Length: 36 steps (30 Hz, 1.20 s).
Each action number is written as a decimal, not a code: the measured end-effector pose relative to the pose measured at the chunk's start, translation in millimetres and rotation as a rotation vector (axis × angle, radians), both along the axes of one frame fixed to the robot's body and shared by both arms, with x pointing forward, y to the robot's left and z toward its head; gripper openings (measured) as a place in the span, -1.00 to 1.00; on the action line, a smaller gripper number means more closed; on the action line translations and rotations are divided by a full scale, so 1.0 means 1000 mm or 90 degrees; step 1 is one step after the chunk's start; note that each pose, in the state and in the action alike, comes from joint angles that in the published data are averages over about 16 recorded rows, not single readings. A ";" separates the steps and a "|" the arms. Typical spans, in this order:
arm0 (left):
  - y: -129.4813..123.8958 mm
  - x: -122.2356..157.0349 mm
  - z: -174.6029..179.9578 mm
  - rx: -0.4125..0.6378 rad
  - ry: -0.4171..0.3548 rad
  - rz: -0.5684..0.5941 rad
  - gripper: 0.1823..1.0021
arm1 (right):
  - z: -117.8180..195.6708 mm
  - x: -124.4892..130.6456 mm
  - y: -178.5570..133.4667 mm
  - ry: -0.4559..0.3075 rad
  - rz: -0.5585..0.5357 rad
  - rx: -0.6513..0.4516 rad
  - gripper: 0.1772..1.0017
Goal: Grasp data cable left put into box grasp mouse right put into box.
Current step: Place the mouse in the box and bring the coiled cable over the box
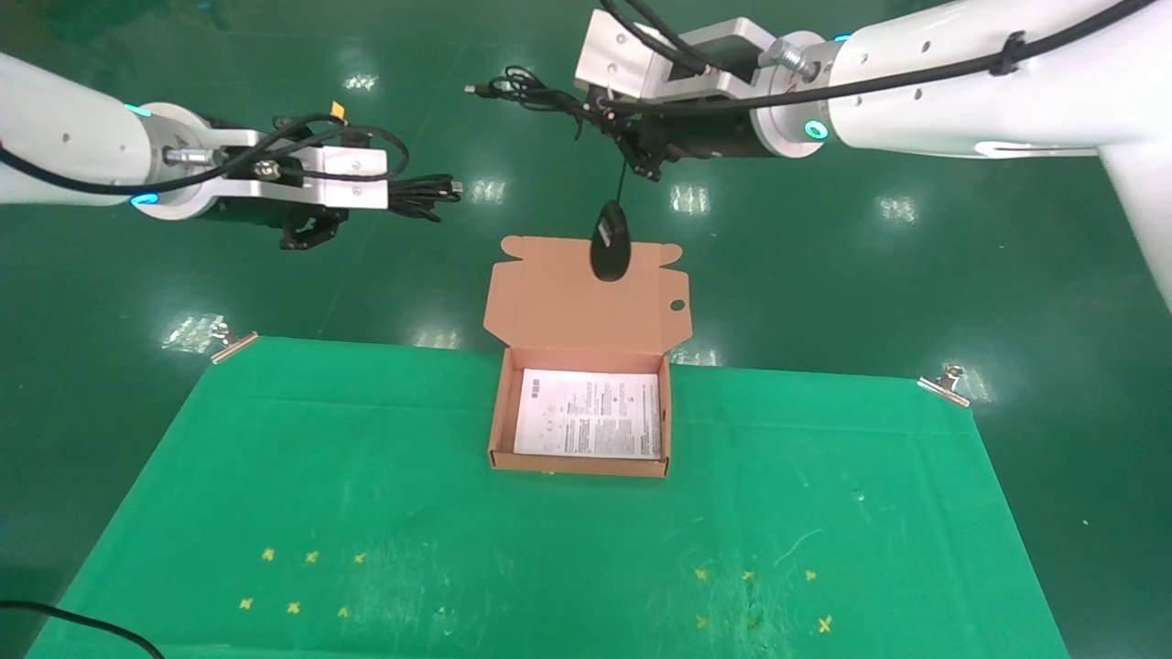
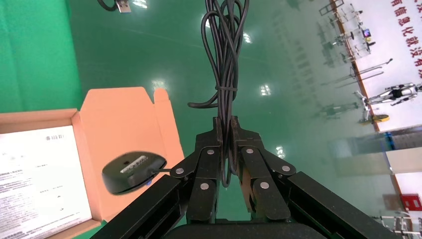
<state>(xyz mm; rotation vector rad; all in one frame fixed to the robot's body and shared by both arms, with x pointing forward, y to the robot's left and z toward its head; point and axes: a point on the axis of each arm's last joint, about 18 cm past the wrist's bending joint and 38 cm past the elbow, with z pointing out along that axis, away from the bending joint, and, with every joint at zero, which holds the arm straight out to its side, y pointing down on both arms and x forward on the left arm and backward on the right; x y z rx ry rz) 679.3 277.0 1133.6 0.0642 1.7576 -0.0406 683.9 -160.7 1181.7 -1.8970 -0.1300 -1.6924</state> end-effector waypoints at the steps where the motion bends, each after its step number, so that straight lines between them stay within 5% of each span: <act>1: 0.000 0.000 0.001 -0.001 -0.001 -0.001 -0.78 | 0.001 0.000 0.001 0.000 0.001 -0.001 -0.93; 19: 0.009 0.014 0.001 0.008 -0.014 0.032 -0.78 | -0.012 0.009 0.015 0.012 0.005 -0.009 -0.93; 36: 0.039 0.036 0.000 0.041 -0.009 0.145 -0.79 | -0.084 0.039 0.054 0.075 0.029 -0.022 -0.93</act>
